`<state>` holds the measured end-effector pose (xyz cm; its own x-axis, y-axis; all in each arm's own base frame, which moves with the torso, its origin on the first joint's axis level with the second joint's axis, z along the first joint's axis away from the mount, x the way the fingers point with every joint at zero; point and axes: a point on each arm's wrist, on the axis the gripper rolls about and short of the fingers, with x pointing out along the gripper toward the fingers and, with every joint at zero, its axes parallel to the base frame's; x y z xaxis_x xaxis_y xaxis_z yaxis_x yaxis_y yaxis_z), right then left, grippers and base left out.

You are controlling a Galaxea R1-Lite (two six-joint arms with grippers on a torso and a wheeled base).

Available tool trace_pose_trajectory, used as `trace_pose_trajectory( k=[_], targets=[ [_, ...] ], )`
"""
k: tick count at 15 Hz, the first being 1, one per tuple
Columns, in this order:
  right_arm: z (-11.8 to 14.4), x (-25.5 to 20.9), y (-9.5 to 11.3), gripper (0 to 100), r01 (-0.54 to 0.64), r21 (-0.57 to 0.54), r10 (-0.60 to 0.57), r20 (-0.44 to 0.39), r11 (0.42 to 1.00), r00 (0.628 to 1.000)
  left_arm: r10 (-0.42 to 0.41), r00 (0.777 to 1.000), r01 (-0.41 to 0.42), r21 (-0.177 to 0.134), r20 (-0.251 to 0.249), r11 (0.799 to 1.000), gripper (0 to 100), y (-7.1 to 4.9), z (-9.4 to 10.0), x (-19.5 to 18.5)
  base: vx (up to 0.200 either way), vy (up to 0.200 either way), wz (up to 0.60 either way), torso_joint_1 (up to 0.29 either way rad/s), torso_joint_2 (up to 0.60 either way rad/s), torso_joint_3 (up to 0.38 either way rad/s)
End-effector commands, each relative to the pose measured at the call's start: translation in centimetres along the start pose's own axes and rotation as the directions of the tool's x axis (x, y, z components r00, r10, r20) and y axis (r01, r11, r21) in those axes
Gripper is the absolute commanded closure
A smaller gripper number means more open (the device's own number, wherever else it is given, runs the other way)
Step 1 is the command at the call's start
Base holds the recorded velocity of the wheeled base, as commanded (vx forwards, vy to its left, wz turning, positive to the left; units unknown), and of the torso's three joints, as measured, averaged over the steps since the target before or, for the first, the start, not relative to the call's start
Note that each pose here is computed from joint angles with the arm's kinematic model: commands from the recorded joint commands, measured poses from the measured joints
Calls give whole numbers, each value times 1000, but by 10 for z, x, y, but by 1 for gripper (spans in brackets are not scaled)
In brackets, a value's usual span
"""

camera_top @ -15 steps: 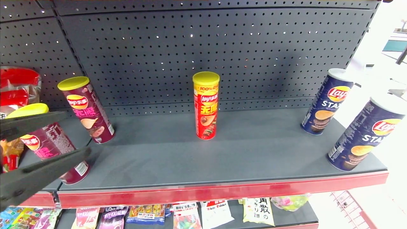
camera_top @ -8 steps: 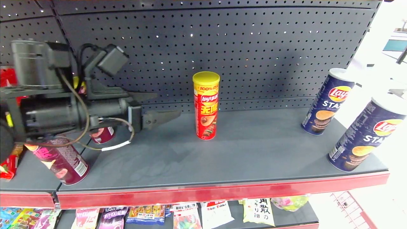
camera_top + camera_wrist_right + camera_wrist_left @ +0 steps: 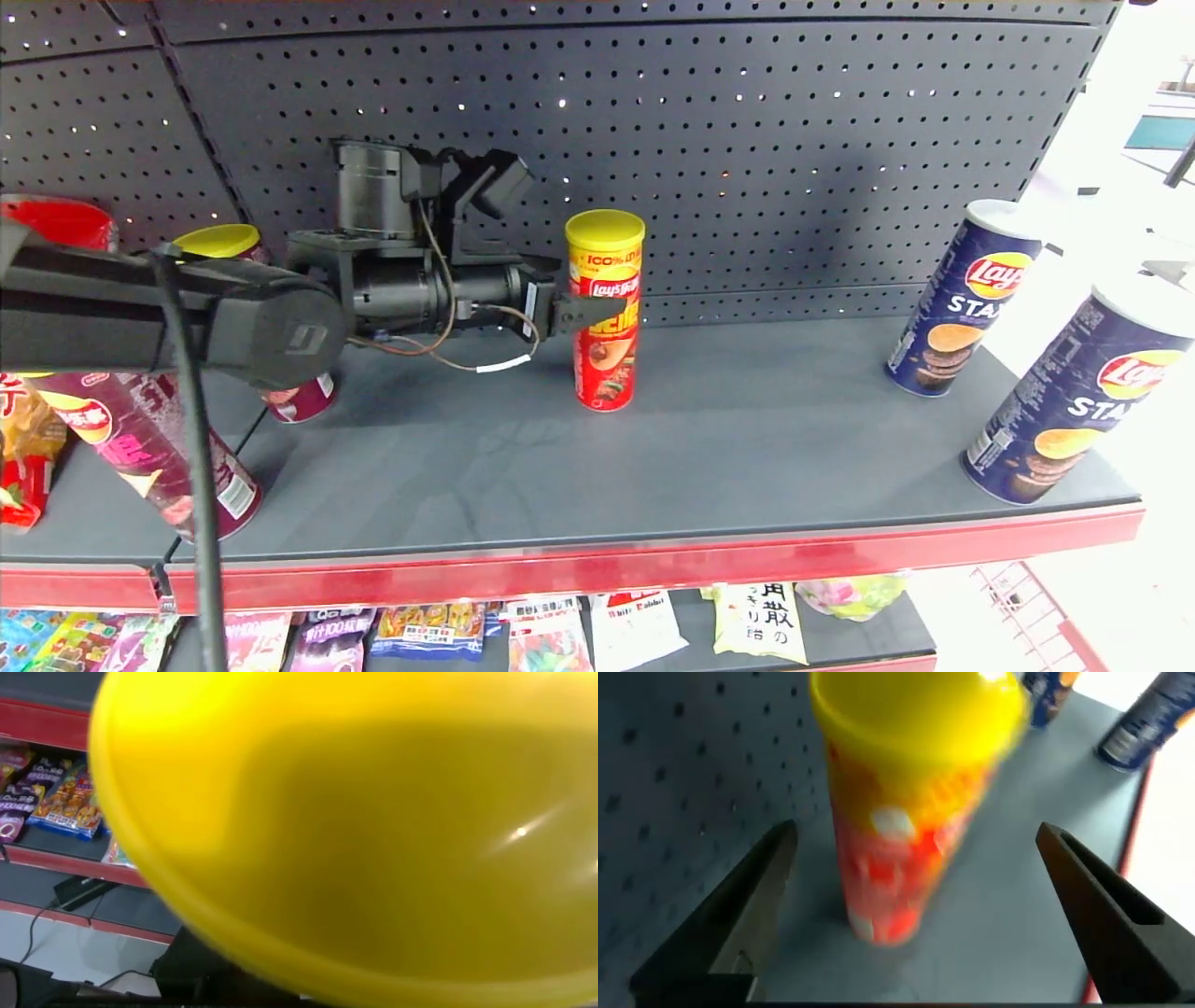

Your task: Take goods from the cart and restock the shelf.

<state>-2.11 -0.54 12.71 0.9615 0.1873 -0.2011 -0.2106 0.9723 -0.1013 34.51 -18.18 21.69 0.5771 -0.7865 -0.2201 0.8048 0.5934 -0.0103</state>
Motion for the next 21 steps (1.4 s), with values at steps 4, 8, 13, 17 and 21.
trace_pose_trajectory(
  k=[4, 8, 13, 17, 21],
  targets=[
    [0, 0, 0, 100, -1, 0, 1, -4, 1000, 1000, -30, 999, 30, -4, -12, 1000, 0, 6, -11, 38, 0, 0, 0, 0, 0, 0],
    [0, 0, 0, 100, 1, 0, -1, -3, 1000, 1000, -27, 1000, 27, 1, -3, 1000, 0, 12, -11, 46, 0, 0, 0, 0, 0, 0],
    [1, 0, 0, 100, 0, 0, 0, 0, 1000, 1000, -22, 999, 20, 26, 44, 999, 0, 20, -1, 59, 0, 0, 0, 0, 0, 0],
    [3, 0, 0, 100, 0, 0, 0, 0, 1000, 1000, -26, 999, 24, 30, 47, 999, 0, 19, -2, 62, 0, 0, 0, 0, 0, 0],
    [3, 0, 0, 100, 0, 0, 0, 2, 1000, 1000, -30, 998, 29, 33, 50, 999, 100, 15, 1, 58, 0, 0, 0, 0, 0, 0]
  ],
)
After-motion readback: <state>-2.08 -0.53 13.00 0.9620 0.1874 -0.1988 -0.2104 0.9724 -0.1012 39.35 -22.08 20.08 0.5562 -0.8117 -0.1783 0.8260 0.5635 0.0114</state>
